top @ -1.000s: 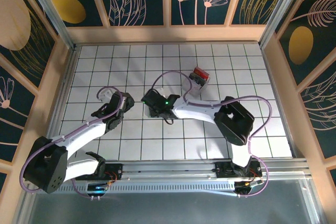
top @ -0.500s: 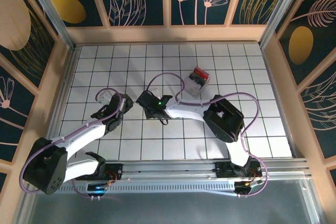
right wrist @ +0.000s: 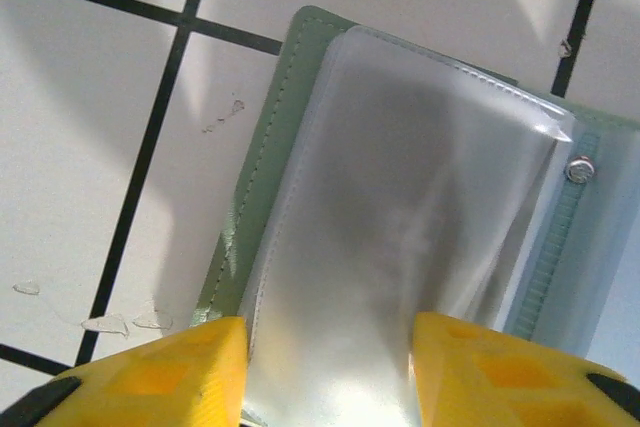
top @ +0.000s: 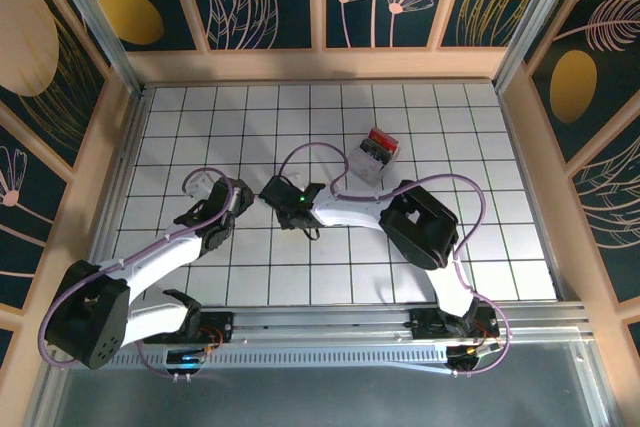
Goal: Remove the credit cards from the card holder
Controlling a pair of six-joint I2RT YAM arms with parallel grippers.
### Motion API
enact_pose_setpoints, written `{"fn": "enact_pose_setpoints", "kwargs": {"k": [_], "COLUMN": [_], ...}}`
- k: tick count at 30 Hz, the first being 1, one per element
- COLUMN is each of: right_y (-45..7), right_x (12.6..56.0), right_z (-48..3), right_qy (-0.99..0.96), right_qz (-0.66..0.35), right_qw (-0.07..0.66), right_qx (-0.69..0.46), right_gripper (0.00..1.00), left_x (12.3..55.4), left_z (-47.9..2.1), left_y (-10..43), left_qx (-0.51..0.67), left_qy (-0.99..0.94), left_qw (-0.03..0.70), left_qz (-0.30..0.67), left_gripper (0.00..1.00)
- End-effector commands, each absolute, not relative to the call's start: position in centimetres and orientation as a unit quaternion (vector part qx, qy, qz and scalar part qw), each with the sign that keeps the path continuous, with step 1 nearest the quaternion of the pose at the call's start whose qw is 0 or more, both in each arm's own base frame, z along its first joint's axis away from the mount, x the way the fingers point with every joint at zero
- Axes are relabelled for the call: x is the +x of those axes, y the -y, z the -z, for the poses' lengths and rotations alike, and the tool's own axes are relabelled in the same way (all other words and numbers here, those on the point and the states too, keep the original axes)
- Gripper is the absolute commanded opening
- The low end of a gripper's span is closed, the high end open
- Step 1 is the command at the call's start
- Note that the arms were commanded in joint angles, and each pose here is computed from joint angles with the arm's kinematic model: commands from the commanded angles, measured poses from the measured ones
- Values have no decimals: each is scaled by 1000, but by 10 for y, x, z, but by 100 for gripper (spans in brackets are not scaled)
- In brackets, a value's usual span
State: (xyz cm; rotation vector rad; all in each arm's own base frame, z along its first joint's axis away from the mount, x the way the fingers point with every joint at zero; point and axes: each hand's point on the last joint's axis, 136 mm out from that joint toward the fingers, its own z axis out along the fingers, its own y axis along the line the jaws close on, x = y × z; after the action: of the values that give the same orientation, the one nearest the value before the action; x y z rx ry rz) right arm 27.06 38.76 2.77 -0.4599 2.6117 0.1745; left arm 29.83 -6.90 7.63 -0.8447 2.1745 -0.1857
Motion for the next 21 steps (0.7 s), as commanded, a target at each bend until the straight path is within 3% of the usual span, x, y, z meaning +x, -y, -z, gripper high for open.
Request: {"fn": "enact_pose_setpoints", "kwargs": {"k": [1, 9, 21], "right_y": [-371, -370, -348], "right_x": [263, 272, 282], "right_z": [-8, -28, -45], "right_qy": [-963, -959, -957], "right_qz": [-50, -68, -18], "right_qw": [209, 231, 265], "right_qx": [-160, -147, -121], "right_gripper": [40, 29, 37], "left_x": [302, 306, 310], "left_z": [-80, -88, -98], "left_y": [69, 70, 72], "left_qx": [-338, -330, -320], "left_qy": [-850, -849, -847], "left_qw": [395, 405, 415], "left_qz": [79, 82, 85], "left_gripper": [99, 99, 99]}}
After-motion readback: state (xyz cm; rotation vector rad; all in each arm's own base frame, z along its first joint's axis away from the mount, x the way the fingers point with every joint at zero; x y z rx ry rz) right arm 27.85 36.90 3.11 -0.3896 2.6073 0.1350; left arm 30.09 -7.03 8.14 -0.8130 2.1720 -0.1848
